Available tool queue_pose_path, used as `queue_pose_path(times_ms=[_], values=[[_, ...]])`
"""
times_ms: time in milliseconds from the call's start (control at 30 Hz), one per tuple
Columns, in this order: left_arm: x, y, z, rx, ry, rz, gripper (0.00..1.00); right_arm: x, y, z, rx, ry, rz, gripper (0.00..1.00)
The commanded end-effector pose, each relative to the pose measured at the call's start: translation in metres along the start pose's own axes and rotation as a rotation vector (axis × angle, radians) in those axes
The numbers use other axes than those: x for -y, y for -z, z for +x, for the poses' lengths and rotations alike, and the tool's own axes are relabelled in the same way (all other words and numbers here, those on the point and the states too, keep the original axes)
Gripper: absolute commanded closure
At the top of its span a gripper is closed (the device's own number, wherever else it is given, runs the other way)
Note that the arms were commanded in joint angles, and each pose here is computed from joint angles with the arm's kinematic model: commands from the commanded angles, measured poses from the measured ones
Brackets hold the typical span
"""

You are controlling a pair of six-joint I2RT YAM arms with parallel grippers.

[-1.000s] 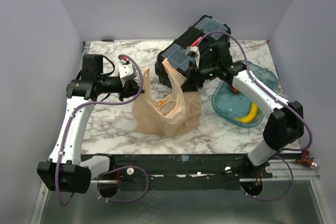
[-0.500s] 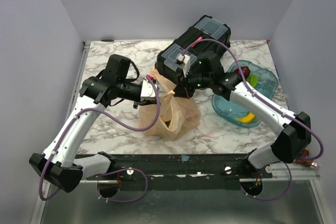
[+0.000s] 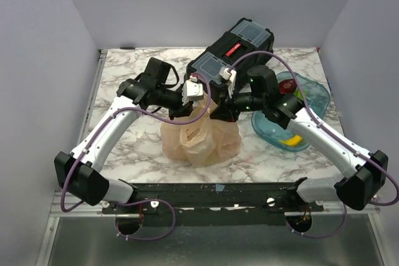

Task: Place the fake fruits into the plastic bag and tie a complex knot

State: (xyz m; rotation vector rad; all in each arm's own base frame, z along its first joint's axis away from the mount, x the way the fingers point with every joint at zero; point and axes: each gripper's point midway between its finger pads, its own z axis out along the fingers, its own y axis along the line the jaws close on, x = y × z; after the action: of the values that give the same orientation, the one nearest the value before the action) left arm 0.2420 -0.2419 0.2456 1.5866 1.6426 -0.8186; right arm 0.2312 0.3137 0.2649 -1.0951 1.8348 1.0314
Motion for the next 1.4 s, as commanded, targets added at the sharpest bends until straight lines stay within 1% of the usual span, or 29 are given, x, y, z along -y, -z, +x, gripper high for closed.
queue_pose_path(times_ms=[0, 133, 167, 200, 267, 300, 333, 400, 433, 467, 567, 633, 700, 800, 867, 933, 1000, 1100, 1133, 1200, 1267, 1300, 1333, 1367], values=[[-0.007, 0.011, -0.014, 0.038, -0.023, -0.073, 1.00, -0.024, 0.007, 0.012, -0.023, 0.062, -0.133, 0.79], [0.001, 0.014, -0.024, 0.077, -0.050, -0.046, 1.00, -0.030, 0.006, 0.013, -0.018, 0.051, -0.170, 0.66], [0.003, 0.014, -0.024, 0.083, -0.060, -0.037, 1.00, -0.032, 0.005, 0.012, -0.013, 0.046, -0.178, 0.59], [0.006, 0.015, -0.024, 0.091, -0.074, -0.034, 1.00, -0.032, 0.004, 0.011, -0.011, 0.039, -0.185, 0.50], [0.011, 0.018, -0.025, 0.112, -0.104, -0.034, 1.00, -0.031, 0.002, 0.011, -0.006, 0.035, -0.189, 0.49], [0.012, 0.019, -0.024, 0.119, -0.117, -0.037, 1.00, -0.030, -0.001, 0.010, 0.004, 0.029, -0.186, 0.49], [0.013, 0.021, -0.025, 0.128, -0.133, -0.043, 1.00, -0.027, -0.003, 0.011, 0.009, 0.020, -0.178, 0.55], [0.016, 0.025, -0.028, 0.150, -0.150, -0.044, 1.00, -0.022, -0.008, 0.011, 0.032, 0.008, -0.159, 0.74], [0.020, 0.028, -0.030, 0.162, -0.161, -0.039, 1.00, -0.017, -0.011, 0.010, 0.046, 0.011, -0.138, 0.90], [0.024, 0.031, -0.033, 0.171, -0.174, -0.032, 1.00, -0.010, -0.014, 0.008, 0.063, -0.028, -0.097, 0.99], [0.042, 0.041, -0.048, 0.209, -0.223, 0.003, 1.00, 0.020, -0.019, 0.009, 0.080, -0.070, 0.069, 0.99], [0.045, 0.041, -0.056, 0.214, -0.194, 0.010, 1.00, 0.037, -0.018, 0.007, 0.090, -0.086, 0.166, 0.99], [0.042, 0.036, -0.063, 0.222, -0.132, 0.016, 1.00, 0.042, -0.016, 0.002, 0.107, -0.091, 0.196, 0.99], [0.028, 0.023, -0.067, 0.232, -0.016, -0.007, 1.00, 0.029, -0.015, -0.004, 0.125, -0.091, 0.137, 1.00], [0.011, 0.014, -0.065, 0.221, 0.052, -0.065, 1.00, 0.011, -0.012, -0.005, 0.131, -0.059, 0.047, 0.99], [-0.001, 0.009, -0.061, 0.200, 0.076, -0.098, 1.00, -0.003, -0.007, -0.001, 0.134, -0.020, -0.016, 0.99], [-0.013, 0.006, -0.057, 0.176, 0.101, -0.137, 1.00, -0.009, -0.003, 0.003, 0.122, 0.001, -0.035, 0.99], [-0.022, 0.003, -0.046, 0.118, 0.120, -0.157, 1.00, -0.019, 0.005, 0.009, 0.077, 0.051, -0.080, 0.99], [-0.023, 0.001, -0.042, 0.101, 0.121, -0.159, 1.00, -0.023, 0.008, 0.011, 0.067, 0.066, -0.100, 0.93], [-0.023, -0.001, -0.038, 0.083, 0.125, -0.154, 1.00, -0.032, 0.015, 0.011, 0.070, 0.097, -0.127, 0.77], [-0.023, -0.001, -0.038, 0.086, 0.113, -0.152, 1.00, -0.036, 0.019, 0.011, 0.076, 0.115, -0.137, 0.55], [-0.022, 0.000, -0.039, 0.093, 0.110, -0.149, 1.00, -0.036, 0.019, 0.012, 0.076, 0.116, -0.137, 0.46], [-0.020, 0.000, -0.040, 0.103, 0.100, -0.141, 1.00, -0.036, 0.019, 0.012, 0.073, 0.114, -0.136, 0.41], [-0.017, 0.000, -0.042, 0.113, 0.091, -0.129, 1.00, -0.035, 0.017, 0.012, 0.069, 0.112, -0.139, 0.38]])
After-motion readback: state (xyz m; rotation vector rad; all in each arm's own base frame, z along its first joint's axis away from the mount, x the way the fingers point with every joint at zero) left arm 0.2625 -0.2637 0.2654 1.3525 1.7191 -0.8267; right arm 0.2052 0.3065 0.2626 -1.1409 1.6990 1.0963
